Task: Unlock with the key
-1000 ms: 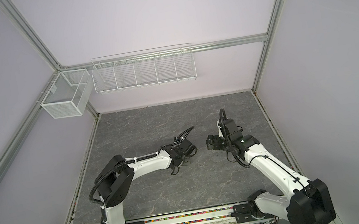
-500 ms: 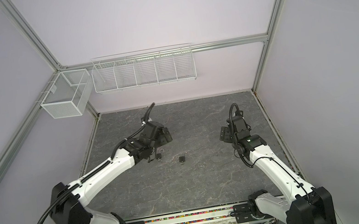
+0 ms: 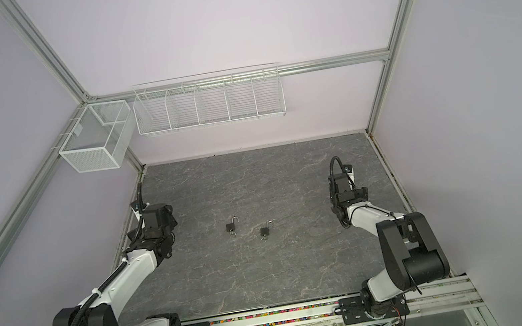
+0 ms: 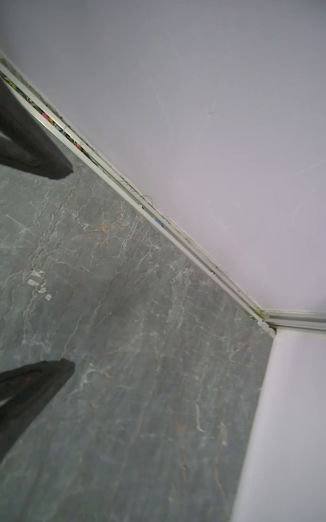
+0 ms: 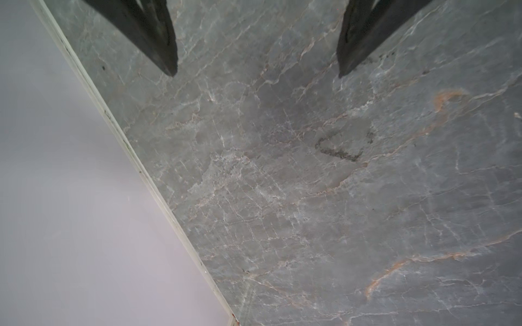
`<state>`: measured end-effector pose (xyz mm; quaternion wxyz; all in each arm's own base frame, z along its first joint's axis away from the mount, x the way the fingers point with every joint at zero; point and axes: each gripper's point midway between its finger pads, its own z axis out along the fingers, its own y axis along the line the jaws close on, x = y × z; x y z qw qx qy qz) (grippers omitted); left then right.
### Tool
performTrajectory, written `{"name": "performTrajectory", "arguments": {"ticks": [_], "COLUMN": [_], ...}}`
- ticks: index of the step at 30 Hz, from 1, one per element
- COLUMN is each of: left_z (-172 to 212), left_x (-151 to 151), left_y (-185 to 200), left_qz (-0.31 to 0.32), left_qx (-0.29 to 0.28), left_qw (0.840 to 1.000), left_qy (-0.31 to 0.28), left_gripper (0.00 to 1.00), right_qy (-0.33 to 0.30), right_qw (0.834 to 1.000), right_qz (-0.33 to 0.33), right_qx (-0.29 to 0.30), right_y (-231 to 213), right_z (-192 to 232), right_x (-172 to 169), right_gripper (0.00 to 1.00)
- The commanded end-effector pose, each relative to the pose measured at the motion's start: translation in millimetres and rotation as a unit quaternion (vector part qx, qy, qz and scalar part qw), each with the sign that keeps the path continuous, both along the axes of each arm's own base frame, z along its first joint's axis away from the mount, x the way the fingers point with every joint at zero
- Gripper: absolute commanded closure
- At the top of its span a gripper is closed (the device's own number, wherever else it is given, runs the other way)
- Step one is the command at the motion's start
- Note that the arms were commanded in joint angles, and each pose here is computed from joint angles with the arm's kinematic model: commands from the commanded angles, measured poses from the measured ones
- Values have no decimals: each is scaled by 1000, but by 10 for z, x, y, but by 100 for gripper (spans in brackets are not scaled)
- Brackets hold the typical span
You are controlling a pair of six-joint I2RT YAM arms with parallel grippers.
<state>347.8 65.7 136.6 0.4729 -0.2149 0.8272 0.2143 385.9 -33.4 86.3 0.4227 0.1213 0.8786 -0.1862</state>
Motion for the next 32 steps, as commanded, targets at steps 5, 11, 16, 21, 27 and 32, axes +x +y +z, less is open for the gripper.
{"name": "performTrajectory", "arguments": {"ticks": [5, 11, 16, 21, 27, 32], "left_z": [36, -144, -177, -205, -193, -189], "left_x": [388, 467, 539, 534, 537, 537], "left_y": [-93, -435, -428, -424, -436, -447], "left_qz": [-80, -191, -188, -184, -188, -192], "left_qx": [3, -3, -8, -16, -13, -10], "left_qw": [992, 968, 971, 975, 973, 971], "left_qy": [-100, -163, -145, -125, -134, -140], "left_gripper": [1, 1, 0, 1, 0, 0], "right_qy": [-116, -161, -146, -148, -147, -148], "right_qw": [987, 971, 972, 972, 972, 971], "right_qz": [115, 175, 175, 177, 178, 178], "right_qx": [10, 36, 54, 53, 53, 53], "right_y": [131, 249, 225, 229, 234, 233], "right_z": [190, 87, 53, 62, 58, 62], "right_x": [137, 80, 83, 81, 85, 89], "right_gripper": [11, 11, 11, 11, 11, 11]}}
